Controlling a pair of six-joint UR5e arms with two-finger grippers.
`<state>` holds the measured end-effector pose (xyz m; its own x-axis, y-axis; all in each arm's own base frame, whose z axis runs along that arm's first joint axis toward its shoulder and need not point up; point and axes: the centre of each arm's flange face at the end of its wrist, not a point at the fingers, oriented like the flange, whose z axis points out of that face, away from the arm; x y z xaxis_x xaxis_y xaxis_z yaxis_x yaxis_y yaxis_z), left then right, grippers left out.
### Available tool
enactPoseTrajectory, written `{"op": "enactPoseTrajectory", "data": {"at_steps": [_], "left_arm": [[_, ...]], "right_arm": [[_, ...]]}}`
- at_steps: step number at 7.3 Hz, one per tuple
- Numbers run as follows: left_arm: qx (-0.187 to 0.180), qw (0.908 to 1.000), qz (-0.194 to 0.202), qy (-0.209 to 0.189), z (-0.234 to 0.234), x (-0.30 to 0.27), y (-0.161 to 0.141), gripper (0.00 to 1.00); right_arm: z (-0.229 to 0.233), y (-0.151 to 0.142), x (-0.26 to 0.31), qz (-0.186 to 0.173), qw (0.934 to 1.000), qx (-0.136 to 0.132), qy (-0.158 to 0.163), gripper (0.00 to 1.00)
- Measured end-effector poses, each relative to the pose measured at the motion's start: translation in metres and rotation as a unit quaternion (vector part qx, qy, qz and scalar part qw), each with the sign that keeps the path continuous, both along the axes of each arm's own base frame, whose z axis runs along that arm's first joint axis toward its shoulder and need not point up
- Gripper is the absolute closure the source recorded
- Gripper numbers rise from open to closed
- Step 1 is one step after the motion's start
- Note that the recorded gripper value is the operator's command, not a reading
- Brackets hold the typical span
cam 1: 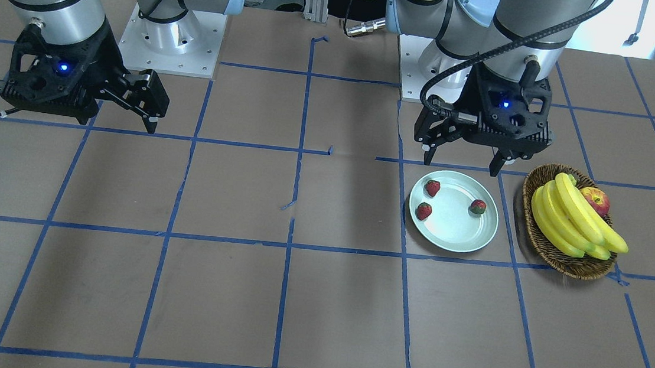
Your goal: Collect all strawberries into plate
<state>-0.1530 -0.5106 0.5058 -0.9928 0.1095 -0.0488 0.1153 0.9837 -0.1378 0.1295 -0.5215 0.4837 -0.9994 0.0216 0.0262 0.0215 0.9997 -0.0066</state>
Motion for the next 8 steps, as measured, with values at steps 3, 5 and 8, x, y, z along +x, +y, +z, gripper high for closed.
{"op": "enactPoseTrajectory", "data": {"at_steps": [3, 5, 8], "left_arm": [[0.035, 0.9994, 0.002, 0.0, -0.006, 0.0, 0.011, 0.0], [0.042, 0.9991, 0.004, 0.001, -0.01, 0.0, 0.009, 0.0], [0.044, 0.999, 0.005, 0.0, -0.012, 0.0, 0.009, 0.0]], "right_arm": [[0.007, -0.002, -0.001, 0.001, 0.9999, -0.017, 0.004, 0.0], [0.011, -0.001, 0.001, 0.002, 0.9997, -0.024, 0.003, 0.0], [0.012, -0.001, 0.001, 0.001, 0.9997, -0.025, 0.004, 0.0]]}}
